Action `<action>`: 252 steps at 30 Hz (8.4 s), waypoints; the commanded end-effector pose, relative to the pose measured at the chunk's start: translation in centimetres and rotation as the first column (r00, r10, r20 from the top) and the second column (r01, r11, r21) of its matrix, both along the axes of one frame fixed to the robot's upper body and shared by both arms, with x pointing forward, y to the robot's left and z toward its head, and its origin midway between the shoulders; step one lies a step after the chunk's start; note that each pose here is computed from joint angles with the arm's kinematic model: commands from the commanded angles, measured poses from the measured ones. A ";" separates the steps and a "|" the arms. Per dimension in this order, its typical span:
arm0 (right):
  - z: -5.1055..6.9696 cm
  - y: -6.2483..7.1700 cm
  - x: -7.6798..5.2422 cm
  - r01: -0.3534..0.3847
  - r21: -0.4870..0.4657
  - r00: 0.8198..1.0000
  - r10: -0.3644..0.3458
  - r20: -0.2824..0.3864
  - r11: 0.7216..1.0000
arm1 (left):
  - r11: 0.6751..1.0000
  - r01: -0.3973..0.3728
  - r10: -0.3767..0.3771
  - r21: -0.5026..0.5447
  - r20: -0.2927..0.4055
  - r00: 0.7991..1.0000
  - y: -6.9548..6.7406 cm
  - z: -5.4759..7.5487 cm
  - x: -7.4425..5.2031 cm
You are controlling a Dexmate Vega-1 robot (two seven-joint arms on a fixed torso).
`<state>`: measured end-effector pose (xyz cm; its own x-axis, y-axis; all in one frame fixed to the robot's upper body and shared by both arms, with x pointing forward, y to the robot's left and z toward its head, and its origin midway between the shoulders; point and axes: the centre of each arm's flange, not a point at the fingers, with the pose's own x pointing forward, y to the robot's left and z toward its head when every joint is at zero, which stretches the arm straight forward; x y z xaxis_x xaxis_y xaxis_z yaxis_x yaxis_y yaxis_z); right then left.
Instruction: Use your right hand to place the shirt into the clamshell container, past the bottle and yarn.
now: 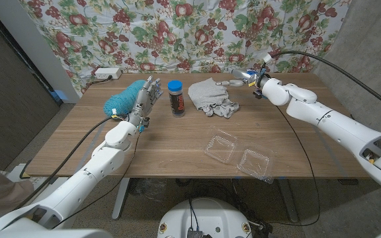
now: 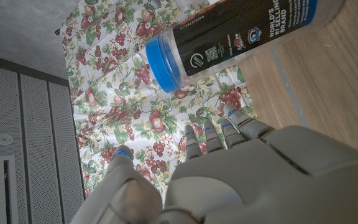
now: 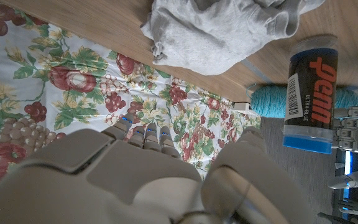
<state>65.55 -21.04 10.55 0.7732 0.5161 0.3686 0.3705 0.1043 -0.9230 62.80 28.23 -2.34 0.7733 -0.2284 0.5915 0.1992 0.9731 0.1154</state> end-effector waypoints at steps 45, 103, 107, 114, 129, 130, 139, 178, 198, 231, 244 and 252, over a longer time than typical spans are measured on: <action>-0.2 2.8 3.6 0.006 -0.177 0.999 0.001 0.040 0.984 | 1.000 -0.008 0.008 -0.010 -0.001 1.000 0.3 -0.4 -0.5; -0.4 6.5 7.1 -0.045 -0.245 0.999 0.042 -0.021 0.968 | 0.999 -0.038 0.037 -0.038 -0.024 0.999 1.6 -1.5 -0.7; -0.4 6.5 7.3 -0.039 -0.258 0.999 0.034 -0.025 0.965 | 0.998 -0.041 0.039 -0.048 -0.034 0.999 1.8 -1.6 -0.7; -0.4 6.6 7.7 -0.022 -0.257 1.000 0.016 -0.023 0.966 | 0.998 -0.043 0.042 -0.041 -0.032 0.999 1.9 -1.6 -0.8; -0.8 6.6 8.1 0.003 -0.239 1.000 -0.003 0.001 0.971 | 0.999 -0.042 0.040 -0.035 -0.035 0.999 1.9 -1.6 -0.9; -0.8 6.6 8.1 0.005 -0.237 1.000 -0.005 0.001 0.972 | 0.999 -0.041 0.040 -0.035 -0.034 0.999 2.0 -1.6 -0.9; -0.9 6.7 8.3 0.021 -0.235 1.000 -0.022 -0.003 0.972 | 0.999 -0.039 0.038 -0.036 -0.032 0.999 1.9 -1.6 -0.9; -2.0 6.7 9.3 0.087 -0.213 0.995 -0.097 -0.038 0.973 | 0.999 -0.029 0.027 -0.036 -0.043 0.999 1.1 -2.2 -1.0; -2.5 7.1 9.2 0.075 -0.220 0.995 -0.088 -0.051 0.973 | 0.999 -0.030 0.028 -0.038 -0.043 0.999 1.1 -2.5 -1.5; -3.1 7.7 9.7 0.116 -0.232 0.987 -0.139 -0.085 0.966 | 1.000 -0.018 0.017 -0.026 -0.036 0.999 1.1 -2.1 -1.5; -3.4 7.9 10.3 0.179 -0.245 0.973 -0.209 -0.101 0.953 | 0.999 -0.017 0.016 -0.030 -0.046 0.999 1.1 -2.2 -1.2; -3.5 7.8 10.3 0.190 -0.246 0.970 -0.220 -0.102 0.950 | 0.999 -0.016 0.015 -0.029 -0.047 0.999 1.0 -2.2 -1.0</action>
<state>75.66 -13.15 7.12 0.8881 0.4320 0.1573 0.2530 -0.1736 -0.9518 61.50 29.42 -4.46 0.8012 -0.1966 0.5652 0.1845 0.9796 0.0791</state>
